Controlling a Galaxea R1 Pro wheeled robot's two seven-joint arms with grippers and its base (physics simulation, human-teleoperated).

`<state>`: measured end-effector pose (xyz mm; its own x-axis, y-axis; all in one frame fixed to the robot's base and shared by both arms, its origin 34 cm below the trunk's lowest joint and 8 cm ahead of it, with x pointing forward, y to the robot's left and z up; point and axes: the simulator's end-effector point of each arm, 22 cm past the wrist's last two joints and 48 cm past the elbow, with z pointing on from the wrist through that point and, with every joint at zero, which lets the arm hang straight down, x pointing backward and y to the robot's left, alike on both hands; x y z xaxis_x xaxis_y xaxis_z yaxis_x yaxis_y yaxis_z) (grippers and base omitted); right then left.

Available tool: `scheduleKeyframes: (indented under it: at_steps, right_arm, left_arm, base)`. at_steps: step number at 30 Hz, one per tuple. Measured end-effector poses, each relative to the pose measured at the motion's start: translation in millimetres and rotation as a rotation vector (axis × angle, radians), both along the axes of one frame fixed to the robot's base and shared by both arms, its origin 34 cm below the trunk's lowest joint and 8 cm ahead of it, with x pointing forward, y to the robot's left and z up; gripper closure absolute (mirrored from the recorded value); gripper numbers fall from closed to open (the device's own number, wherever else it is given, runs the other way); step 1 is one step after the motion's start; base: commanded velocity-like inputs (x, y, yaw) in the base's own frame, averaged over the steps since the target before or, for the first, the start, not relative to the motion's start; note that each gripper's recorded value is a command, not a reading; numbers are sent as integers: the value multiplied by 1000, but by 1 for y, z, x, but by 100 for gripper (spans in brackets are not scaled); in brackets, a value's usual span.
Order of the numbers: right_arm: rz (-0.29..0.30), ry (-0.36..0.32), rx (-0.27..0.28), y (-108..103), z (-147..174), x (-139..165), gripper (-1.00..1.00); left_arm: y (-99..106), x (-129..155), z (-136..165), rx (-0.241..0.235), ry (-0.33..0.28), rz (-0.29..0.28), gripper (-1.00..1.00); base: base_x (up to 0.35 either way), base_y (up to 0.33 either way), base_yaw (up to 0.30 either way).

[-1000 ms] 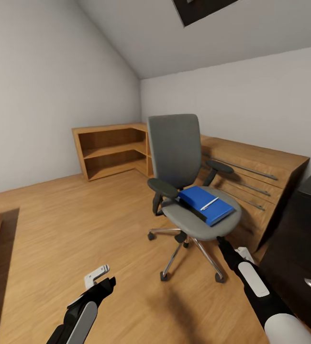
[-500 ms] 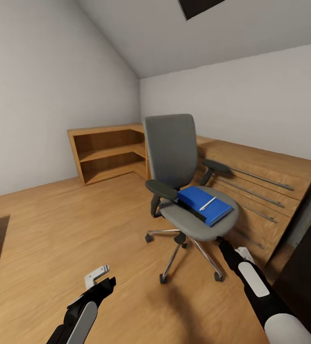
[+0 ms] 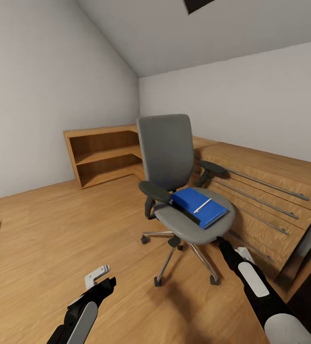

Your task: In the bedroom, organize the workspace by keeping the computer under the desk, ensuring the monitor is on the desk, placing the keyboard on the desk next to the monitor, placing the mouse on the desk next to the keyboard, moving the folder from the swivel chair onto the desk next to the mouse, stacking the notebook on top of the folder with the pen on top of the notebook, and positioning the swivel chair next to the desk.

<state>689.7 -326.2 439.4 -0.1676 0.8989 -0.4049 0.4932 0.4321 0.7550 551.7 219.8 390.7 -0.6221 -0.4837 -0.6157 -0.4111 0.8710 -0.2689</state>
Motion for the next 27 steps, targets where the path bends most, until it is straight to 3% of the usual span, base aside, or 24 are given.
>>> scheduleKeyframes:
  at_steps: [9,27]
  right_arm:
    - [0,2,0,0,-1,0,-100]
    - [0,3,0,0,-2,0,-100]
  left_arm:
    - [0,0,0,1,0,1,-100]
    - [1,0,0,3,0,2,-100]
  base:
    - [-66,0,0]
    - [-321,0,0]
